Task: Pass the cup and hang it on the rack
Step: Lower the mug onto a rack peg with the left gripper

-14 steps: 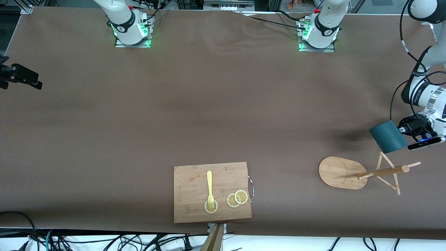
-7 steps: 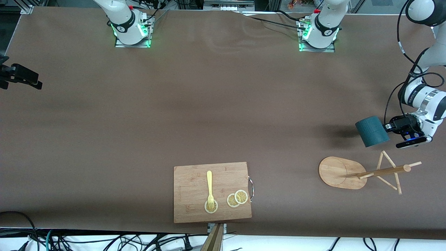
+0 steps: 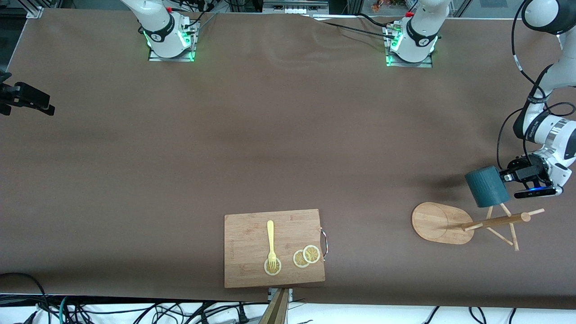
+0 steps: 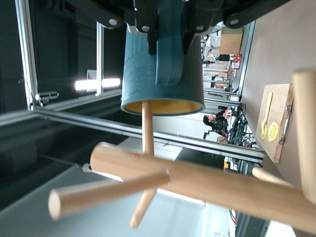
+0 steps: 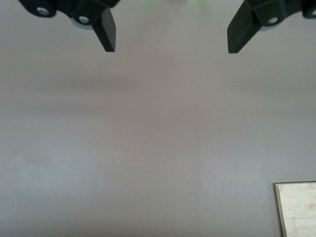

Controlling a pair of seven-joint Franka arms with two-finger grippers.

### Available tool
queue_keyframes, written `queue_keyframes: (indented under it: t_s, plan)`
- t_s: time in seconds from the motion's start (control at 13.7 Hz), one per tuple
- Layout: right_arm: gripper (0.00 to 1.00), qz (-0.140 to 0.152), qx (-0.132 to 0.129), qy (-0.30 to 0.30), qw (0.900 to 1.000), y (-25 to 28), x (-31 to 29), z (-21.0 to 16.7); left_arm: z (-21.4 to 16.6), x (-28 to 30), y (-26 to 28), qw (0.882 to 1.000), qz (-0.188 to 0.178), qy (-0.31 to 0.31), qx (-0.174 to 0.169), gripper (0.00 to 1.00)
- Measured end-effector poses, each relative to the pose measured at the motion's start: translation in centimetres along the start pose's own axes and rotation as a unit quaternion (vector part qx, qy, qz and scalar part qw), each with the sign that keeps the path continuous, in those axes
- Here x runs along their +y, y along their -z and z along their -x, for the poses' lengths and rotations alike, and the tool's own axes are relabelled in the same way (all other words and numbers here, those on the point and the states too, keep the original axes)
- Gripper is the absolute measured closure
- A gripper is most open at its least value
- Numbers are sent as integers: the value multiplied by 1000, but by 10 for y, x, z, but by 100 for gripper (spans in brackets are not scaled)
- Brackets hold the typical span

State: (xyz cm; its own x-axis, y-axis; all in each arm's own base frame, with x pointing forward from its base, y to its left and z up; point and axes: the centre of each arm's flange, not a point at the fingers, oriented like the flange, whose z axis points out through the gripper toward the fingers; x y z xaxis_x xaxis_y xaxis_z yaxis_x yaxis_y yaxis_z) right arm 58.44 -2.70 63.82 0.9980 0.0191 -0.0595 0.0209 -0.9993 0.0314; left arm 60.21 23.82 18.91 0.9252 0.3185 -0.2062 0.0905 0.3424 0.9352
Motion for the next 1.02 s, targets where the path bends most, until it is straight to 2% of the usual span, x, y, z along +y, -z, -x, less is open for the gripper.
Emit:
queue_keyframes:
  t_s: [0.22, 0.73, 1.02]
  plan:
    - [0, 0, 0, 0, 1000, 0, 0, 0, -21, 26, -9, 999, -12, 46, 15, 79]
    - [0, -1, 0, -1, 1000, 0, 1, 0, -33, 18, 4, 998, -22, 54, 20, 79]
    - [0, -13, 1, -4, 1000, 0, 4, 0, -33, 12, 14, 998, -27, 58, 27, 79]
